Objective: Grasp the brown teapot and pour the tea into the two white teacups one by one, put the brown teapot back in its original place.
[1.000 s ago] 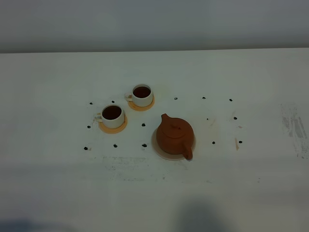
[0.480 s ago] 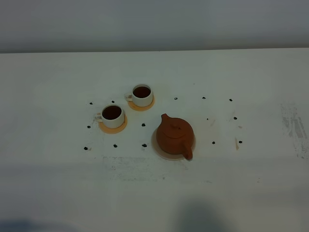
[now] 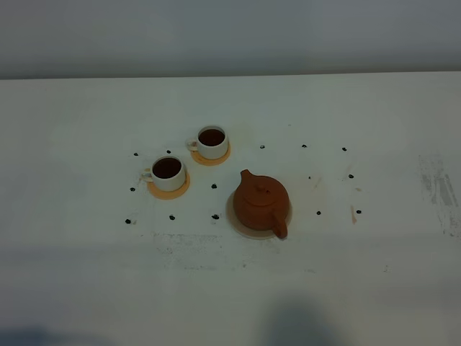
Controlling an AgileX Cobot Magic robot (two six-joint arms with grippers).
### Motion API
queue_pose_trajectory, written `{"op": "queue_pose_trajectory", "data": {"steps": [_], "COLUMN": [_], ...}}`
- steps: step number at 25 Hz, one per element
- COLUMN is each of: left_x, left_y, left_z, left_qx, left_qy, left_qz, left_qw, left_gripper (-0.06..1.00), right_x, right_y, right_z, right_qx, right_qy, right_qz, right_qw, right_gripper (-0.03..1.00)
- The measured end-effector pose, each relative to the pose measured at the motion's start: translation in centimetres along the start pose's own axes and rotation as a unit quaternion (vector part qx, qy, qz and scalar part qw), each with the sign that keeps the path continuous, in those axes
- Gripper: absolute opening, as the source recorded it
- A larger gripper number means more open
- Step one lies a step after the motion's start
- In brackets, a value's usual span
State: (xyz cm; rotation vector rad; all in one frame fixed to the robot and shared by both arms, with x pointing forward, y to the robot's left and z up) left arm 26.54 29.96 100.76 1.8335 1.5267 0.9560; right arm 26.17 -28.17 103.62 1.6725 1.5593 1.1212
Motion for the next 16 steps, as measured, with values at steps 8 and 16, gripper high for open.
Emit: {"op": "queue_pose_trajectory", "data": {"steps": [8,16], "left_x": [-0.16,-0.16], "left_y": [0.03,0.03], "left_z": [-0.01,-0.01], "left_qx": [-0.005,-0.005], "left_qy": [-0.025,-0.025], "left_qz": [0.018,0.018], "left_qw": [1.000,1.000], "left_gripper": [0.54,0.54], "right_x": [0.01,0.01], "right_y": [0.00,0.00], "right_z": [0.00,0.00], "right_qx": [0.000,0.000], "right_qy": [0.000,0.001], "right_qz": [0.000,0.000], "right_qw": [1.000,1.000], "right_gripper": [0.20,0.20]}}
Point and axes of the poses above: a point on each arm's last joint axis where the gripper is mounted, z pointing out along that axis toward the gripper, x along the wrist's bending axis when the last joint is at zero, y = z × x, the point moved 4 cm from there along z, pointing out along that axis toward the gripper, and after that the axes turned 15 degrees about z, right-handed, at the moved point
